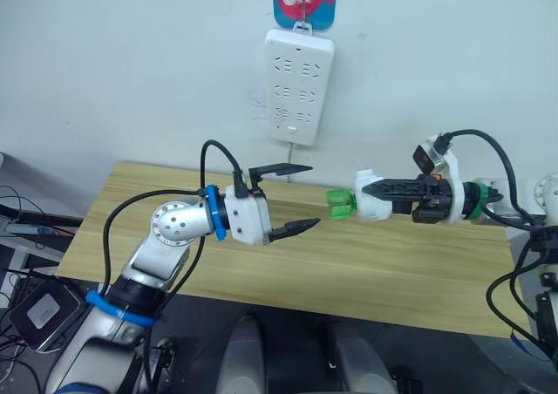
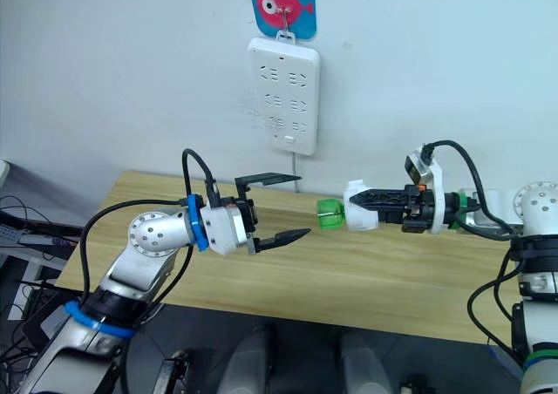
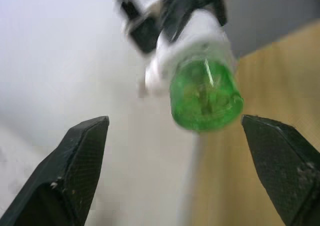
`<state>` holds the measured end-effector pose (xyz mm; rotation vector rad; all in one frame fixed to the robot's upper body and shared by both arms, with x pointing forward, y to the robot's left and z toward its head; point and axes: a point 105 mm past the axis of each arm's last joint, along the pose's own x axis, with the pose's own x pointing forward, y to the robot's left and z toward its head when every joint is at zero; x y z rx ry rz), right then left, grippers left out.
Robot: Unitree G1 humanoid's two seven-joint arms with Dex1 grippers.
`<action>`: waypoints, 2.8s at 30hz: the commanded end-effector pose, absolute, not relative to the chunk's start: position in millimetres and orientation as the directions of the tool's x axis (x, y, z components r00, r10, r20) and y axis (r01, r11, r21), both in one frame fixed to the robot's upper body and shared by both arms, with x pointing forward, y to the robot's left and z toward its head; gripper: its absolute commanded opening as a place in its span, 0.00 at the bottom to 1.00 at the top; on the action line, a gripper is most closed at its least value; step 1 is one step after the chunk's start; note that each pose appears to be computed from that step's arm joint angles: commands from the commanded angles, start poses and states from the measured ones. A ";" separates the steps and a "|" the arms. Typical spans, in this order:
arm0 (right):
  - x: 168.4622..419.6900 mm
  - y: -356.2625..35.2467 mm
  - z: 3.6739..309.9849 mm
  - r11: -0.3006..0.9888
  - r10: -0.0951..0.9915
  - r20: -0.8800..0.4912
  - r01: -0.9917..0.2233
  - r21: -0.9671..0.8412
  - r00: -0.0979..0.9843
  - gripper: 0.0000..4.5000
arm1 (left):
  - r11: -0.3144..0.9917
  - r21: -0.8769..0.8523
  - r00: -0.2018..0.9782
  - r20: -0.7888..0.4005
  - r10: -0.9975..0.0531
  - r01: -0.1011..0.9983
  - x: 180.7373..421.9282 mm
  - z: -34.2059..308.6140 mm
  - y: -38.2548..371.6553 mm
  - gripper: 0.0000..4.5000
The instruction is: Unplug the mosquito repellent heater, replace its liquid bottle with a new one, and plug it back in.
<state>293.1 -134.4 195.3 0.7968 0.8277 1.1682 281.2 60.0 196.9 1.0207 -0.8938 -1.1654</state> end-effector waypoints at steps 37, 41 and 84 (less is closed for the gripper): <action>260.9 -119.3 211.8 0.115 0.992 -0.129 -0.557 0.822 0.014 0.67 | -0.106 -0.659 0.081 0.246 -0.966 0.745 264.9 222.9 49.2 0.50; 263.4 -115.5 214.2 0.110 0.993 -0.120 -0.574 0.812 0.020 0.67 | -0.146 -0.828 0.123 0.250 -0.961 0.542 273.2 205.9 55.6 0.50; 294.0 -124.6 228.1 0.114 0.983 -0.021 -0.515 0.849 0.183 0.67 | 0.167 0.982 0.120 0.156 -0.980 0.088 295.3 207.8 42.0 0.99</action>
